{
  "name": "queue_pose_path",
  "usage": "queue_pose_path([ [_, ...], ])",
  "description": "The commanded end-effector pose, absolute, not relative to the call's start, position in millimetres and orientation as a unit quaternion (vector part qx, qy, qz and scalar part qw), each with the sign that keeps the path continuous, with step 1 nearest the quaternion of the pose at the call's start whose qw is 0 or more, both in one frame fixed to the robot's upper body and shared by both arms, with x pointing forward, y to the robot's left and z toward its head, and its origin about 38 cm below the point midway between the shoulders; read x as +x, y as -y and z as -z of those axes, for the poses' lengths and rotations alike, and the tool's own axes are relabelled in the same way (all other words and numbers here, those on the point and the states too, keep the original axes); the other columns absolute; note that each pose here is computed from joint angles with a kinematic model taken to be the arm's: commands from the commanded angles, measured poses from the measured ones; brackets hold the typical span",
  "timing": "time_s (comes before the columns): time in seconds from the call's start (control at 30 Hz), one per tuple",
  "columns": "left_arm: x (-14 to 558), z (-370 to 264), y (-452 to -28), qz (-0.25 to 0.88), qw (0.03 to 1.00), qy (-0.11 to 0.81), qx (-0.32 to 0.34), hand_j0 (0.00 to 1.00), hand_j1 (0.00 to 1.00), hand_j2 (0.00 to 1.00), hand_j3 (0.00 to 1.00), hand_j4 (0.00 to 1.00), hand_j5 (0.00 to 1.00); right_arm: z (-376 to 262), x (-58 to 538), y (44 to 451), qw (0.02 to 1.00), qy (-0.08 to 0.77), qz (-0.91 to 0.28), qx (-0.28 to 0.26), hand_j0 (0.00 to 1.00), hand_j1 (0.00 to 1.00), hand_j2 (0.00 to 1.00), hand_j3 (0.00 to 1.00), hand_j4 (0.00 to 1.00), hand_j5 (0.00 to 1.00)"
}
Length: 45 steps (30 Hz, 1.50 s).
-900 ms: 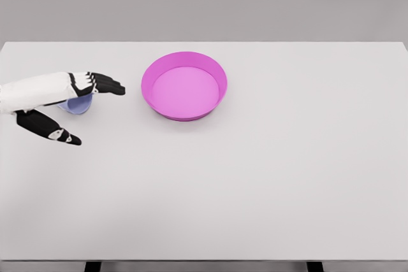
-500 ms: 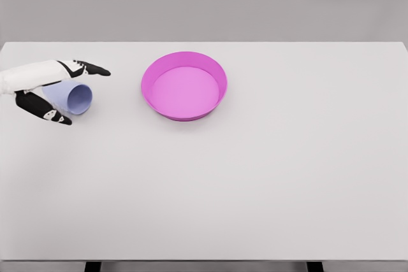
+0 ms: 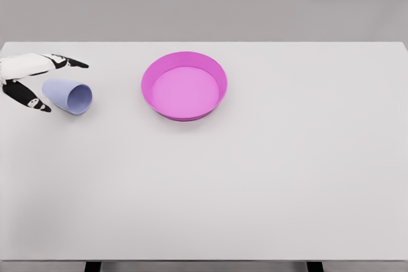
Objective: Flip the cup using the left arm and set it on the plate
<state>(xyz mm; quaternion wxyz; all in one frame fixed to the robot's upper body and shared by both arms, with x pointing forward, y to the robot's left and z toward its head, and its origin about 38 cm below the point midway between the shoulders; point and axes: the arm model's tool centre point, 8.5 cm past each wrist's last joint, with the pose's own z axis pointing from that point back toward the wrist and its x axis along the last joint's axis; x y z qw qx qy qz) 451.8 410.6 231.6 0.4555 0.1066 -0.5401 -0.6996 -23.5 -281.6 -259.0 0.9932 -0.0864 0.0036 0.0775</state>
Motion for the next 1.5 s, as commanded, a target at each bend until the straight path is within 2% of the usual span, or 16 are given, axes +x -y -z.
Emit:
queue_pose_path([
  [0.0, 456, -215, -412, 0.7, 0.472, 0.527, 0.104, 1.0, 1.0, 1.0, 1.0, 1.0, 1.0, 259, -24, 282, 0.993, -0.004, -0.077, -0.086, 1.0, 1.0, 1.0, 1.0, 1.0, 1.0],
  [0.37, 472, -192, -423, 0.675, 0.516, 0.518, 0.1, 1.0, 1.0, 1.0, 1.0, 1.0, 1.0, 259, -24, 282, 0.993, -0.004, -0.077, -0.086, 1.0, 1.0, 1.0, 1.0, 1.0, 1.0],
  [1.47, 486, -178, -413, 0.698, 0.515, 0.483, 0.116, 1.0, 1.0, 1.0, 1.0, 1.0, 1.0, 259, -24, 282, 0.993, -0.004, -0.077, -0.086, 1.0, 1.0, 1.0, 1.0, 1.0, 1.0],
])
